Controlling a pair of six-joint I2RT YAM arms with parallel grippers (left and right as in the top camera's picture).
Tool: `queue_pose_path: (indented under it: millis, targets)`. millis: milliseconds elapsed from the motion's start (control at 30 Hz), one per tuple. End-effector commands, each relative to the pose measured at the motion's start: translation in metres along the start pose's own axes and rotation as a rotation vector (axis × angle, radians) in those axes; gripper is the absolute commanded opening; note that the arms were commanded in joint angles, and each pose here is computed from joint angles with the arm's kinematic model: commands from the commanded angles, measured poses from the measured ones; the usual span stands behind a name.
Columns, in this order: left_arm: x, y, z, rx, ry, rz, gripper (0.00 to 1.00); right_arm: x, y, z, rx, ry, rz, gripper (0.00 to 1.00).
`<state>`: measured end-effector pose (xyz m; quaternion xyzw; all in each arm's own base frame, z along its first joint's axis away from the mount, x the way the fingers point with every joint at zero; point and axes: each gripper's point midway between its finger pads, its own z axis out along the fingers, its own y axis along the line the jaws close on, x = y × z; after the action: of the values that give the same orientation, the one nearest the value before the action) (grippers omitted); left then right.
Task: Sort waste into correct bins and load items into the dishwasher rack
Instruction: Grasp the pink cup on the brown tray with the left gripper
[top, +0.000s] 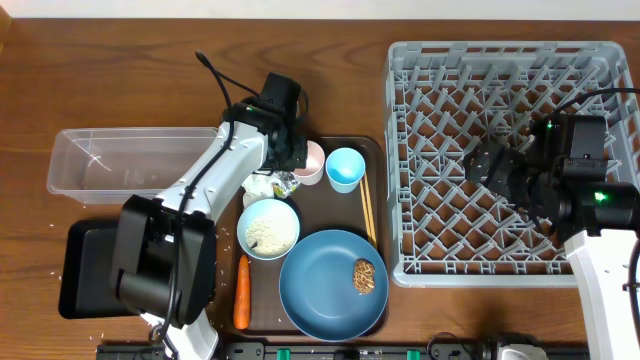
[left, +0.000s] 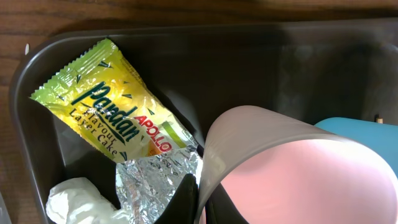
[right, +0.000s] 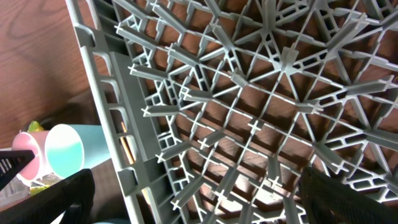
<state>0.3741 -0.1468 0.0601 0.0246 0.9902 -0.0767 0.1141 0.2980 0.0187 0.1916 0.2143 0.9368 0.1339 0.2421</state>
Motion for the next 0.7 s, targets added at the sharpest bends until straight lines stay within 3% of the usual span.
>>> queue_pose_path:
  millis: [0, 633, 667]
  targets:
    - [-0.002, -0.01, 0.0, 0.049, 0.007, 0.007, 0.16, -0.007, 0.0, -0.005, 0.004, -0.024, 0.012, 0.99]
    - [0.012, -0.012, 0.019, 0.057, 0.013, 0.019, 0.17, -0.004, -0.001, -0.005, 0.01, -0.01, 0.011, 0.99]
    - [0.011, -0.011, 0.019, 0.057, 0.012, 0.019, 0.06, -0.003, -0.002, -0.005, 0.013, -0.006, 0.012, 0.99]
